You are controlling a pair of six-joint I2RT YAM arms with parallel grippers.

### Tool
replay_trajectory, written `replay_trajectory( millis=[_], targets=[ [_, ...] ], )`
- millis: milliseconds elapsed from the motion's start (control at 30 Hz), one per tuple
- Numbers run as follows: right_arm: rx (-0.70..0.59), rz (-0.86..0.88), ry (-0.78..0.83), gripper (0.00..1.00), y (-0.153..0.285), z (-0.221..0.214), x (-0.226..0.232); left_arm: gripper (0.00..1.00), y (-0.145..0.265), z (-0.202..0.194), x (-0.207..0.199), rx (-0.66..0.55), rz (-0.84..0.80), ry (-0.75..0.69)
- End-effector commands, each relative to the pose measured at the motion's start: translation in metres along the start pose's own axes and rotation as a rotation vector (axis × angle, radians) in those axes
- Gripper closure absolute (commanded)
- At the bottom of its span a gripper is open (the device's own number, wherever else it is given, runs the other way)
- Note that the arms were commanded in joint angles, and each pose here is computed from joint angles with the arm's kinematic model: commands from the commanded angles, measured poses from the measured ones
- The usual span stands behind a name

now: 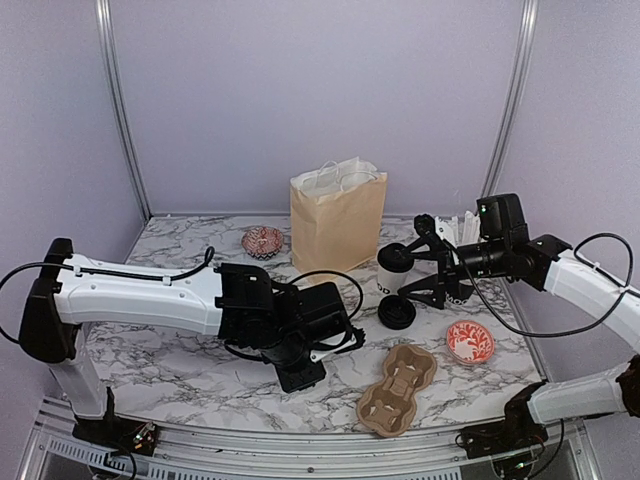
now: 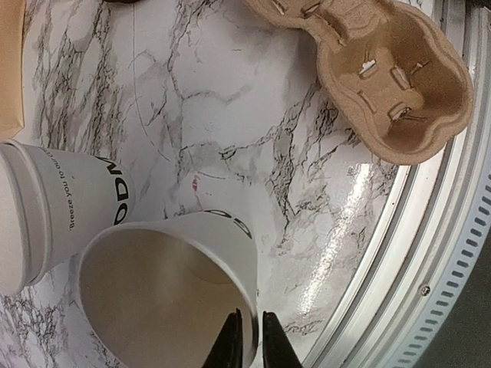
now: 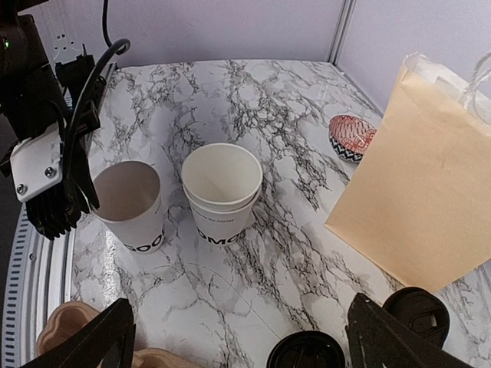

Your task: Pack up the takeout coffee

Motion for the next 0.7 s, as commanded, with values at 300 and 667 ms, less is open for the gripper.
replay_trajectory(
  millis=[300, 667],
  targets=[
    [-0.024, -0.022, 0.045, 0.07, 0.005, 0.004, -0.001, 0.62, 0.086, 0.040, 0.000, -0.213, -0.078, 0.066],
    [-0.022, -0.042, 0.048, 0.07, 0.006, -0.002, -0.003, 0.53, 0.058, 0.030, 0.146, -0.114, 0.066, 0.651]
  ],
)
Point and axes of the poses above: each gripper's point midway between its finger pads, its own y axis back along the fingers, its own x axis along the line the jaws close on, z = x × y, the point moved 1 cm from there along y, back along the fingers, and after that the axes turned 6 degrees about y, right-handed, at the moved point
